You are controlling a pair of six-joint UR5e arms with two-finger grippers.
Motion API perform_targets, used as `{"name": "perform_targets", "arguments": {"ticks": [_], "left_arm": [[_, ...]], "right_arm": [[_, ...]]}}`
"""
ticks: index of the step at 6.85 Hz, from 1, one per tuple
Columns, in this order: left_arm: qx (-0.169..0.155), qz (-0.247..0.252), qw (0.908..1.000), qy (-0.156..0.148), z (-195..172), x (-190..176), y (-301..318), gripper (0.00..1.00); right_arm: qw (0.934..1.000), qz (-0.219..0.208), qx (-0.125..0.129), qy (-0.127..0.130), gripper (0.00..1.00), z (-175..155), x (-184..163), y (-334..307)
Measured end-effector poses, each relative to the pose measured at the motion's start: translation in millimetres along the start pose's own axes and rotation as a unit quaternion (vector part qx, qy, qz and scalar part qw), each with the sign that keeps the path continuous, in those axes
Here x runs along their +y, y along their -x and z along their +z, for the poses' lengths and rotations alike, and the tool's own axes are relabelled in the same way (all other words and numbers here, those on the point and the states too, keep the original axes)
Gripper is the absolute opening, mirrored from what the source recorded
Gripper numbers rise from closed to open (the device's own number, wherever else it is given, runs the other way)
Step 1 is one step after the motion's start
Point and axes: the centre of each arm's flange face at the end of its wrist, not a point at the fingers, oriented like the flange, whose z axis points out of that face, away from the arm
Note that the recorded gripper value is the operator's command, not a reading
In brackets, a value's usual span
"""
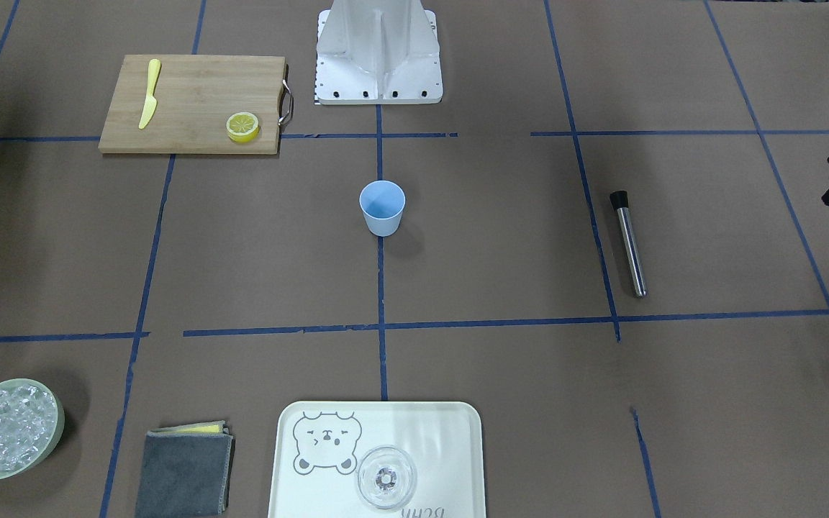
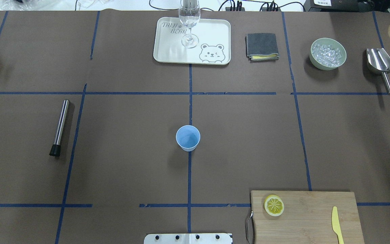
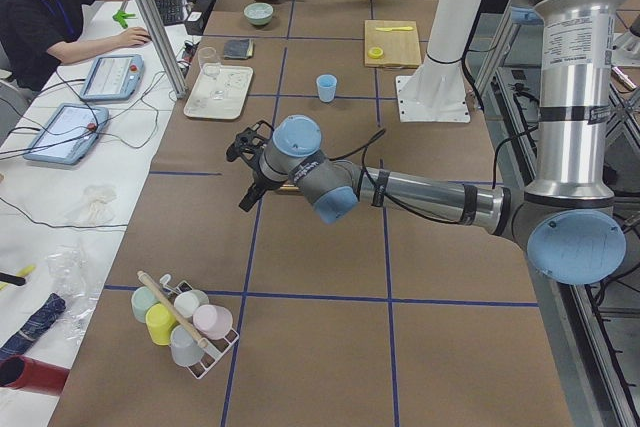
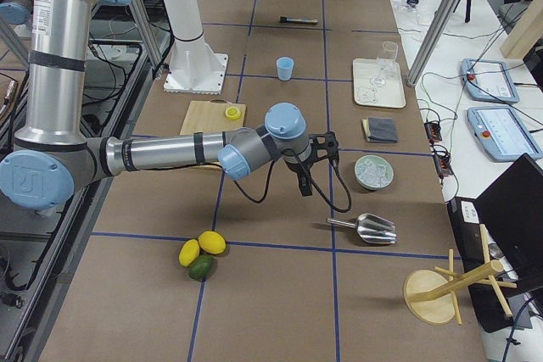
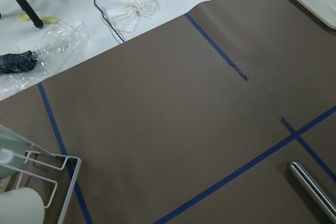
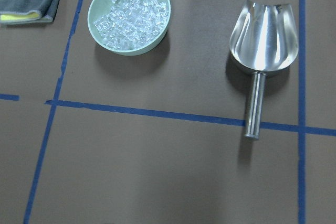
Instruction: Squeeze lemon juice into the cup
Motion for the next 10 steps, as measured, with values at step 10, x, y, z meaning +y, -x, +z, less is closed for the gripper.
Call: {"name": "perform_targets", "arguments": {"ticks": [10], "left_arm": [[-0.090, 0.050, 0.9896, 0.100, -43, 63, 107, 1.00]], "right_arm": [[0.9976, -0.040, -0.024, 0.052, 1.00, 53, 102, 226]]}}
